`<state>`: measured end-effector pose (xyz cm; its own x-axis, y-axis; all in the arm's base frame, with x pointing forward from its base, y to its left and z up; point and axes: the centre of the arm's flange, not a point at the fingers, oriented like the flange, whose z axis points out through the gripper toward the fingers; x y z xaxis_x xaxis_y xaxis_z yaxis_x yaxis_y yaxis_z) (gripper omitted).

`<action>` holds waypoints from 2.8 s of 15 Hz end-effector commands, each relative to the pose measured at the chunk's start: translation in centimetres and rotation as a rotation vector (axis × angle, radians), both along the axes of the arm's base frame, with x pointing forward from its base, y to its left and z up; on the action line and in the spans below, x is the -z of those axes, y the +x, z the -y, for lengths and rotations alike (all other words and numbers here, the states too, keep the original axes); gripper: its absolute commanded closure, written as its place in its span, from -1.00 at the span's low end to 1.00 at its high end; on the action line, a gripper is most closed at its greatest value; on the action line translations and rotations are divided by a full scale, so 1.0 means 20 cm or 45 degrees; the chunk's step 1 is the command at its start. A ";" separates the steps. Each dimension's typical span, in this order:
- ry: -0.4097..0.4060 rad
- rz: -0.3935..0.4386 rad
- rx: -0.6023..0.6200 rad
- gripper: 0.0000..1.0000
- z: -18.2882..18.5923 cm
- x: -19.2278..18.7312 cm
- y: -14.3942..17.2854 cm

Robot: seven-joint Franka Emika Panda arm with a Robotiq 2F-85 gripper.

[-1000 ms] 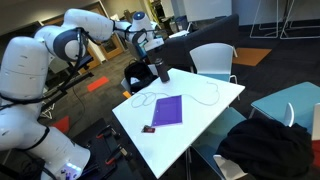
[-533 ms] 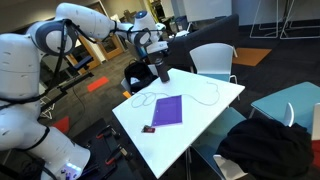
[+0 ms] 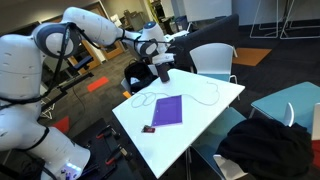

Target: Remove the black lid from the top of the flask on the left and put it on the table

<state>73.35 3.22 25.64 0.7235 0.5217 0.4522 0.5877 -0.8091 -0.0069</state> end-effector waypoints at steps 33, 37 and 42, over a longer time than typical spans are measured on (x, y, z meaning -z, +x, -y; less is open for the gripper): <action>-0.105 -0.146 0.033 -1.00 -0.23 0.39 -0.21; -0.173 -0.325 0.051 -1.00 -0.24 0.01 -0.30; -0.304 -0.441 0.237 -1.00 -0.24 -0.38 -0.43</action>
<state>67.82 7.89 29.24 0.8634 0.4865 0.1335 0.4939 -0.8691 -0.0273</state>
